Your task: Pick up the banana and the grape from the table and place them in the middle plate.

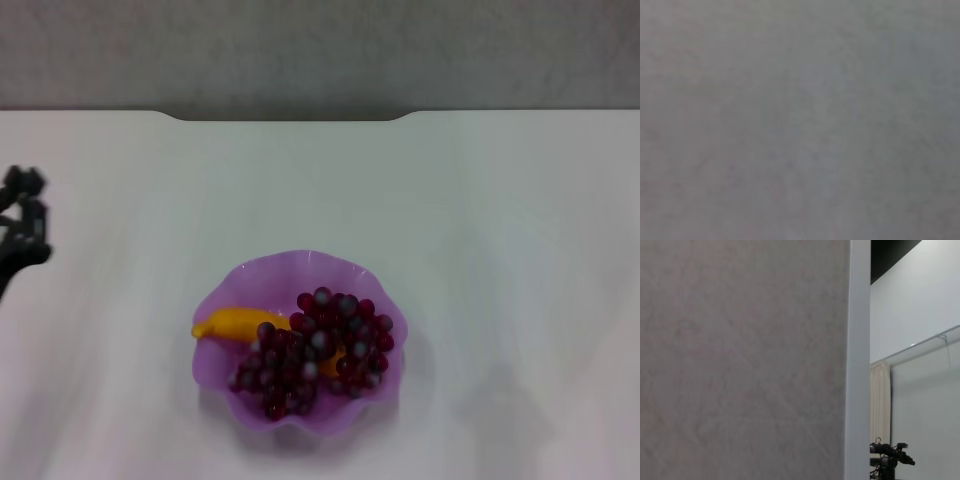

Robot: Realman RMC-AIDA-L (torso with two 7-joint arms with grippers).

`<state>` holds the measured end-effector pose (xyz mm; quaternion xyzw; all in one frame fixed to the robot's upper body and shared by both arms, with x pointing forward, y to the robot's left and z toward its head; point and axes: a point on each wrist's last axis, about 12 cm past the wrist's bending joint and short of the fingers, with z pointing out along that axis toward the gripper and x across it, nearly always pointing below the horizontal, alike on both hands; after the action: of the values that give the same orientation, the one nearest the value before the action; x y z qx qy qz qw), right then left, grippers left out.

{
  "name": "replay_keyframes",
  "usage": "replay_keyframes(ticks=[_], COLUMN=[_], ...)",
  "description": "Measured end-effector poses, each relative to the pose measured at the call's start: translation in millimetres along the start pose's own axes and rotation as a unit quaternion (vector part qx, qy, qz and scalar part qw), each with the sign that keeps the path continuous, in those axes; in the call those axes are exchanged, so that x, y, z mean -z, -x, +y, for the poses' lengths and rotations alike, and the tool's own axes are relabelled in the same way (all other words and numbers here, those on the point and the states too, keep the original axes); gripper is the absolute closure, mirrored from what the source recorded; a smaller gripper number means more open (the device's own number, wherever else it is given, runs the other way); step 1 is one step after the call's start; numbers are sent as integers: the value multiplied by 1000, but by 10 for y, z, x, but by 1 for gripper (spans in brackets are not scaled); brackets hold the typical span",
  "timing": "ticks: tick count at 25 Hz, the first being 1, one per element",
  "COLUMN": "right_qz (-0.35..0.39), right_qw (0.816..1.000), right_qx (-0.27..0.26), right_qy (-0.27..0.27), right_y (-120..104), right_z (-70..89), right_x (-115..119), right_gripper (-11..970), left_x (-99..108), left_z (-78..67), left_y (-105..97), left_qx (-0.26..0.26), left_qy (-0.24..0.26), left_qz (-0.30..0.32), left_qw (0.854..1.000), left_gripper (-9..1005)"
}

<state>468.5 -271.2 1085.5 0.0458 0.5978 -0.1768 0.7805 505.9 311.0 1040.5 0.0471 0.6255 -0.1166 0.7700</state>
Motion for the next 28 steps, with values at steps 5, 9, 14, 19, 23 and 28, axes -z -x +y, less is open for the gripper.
replay_keyframes(ticks=[5,9,14,19,23,28], right_qz=[5,5,19,41,46,53], right_qw=[1000,999,999,999,999,998], right_qx=[-6,-20,-7,-4,1,-3], right_qy=[21,49,40,3,-7,-16], right_y=[-103,-226,-330,-412,-443,-458], right_z=[16,5,-103,-252,-296,-310], right_x=[-17,-17,-19,-4,-12,-23], right_gripper=[935,935,935,935,935,935], left_x=[103,147,146,199,348,441], left_z=[167,245,273,362,512,584], left_y=[0,-38,-89,-72,-45,-52], left_qx=[-2,1,4,12,40,46], left_qy=[52,81,96,123,185,210], left_qz=[2,17,38,34,16,19], left_qw=[999,997,995,992,982,976], left_gripper=[861,925,987,983,983,983])
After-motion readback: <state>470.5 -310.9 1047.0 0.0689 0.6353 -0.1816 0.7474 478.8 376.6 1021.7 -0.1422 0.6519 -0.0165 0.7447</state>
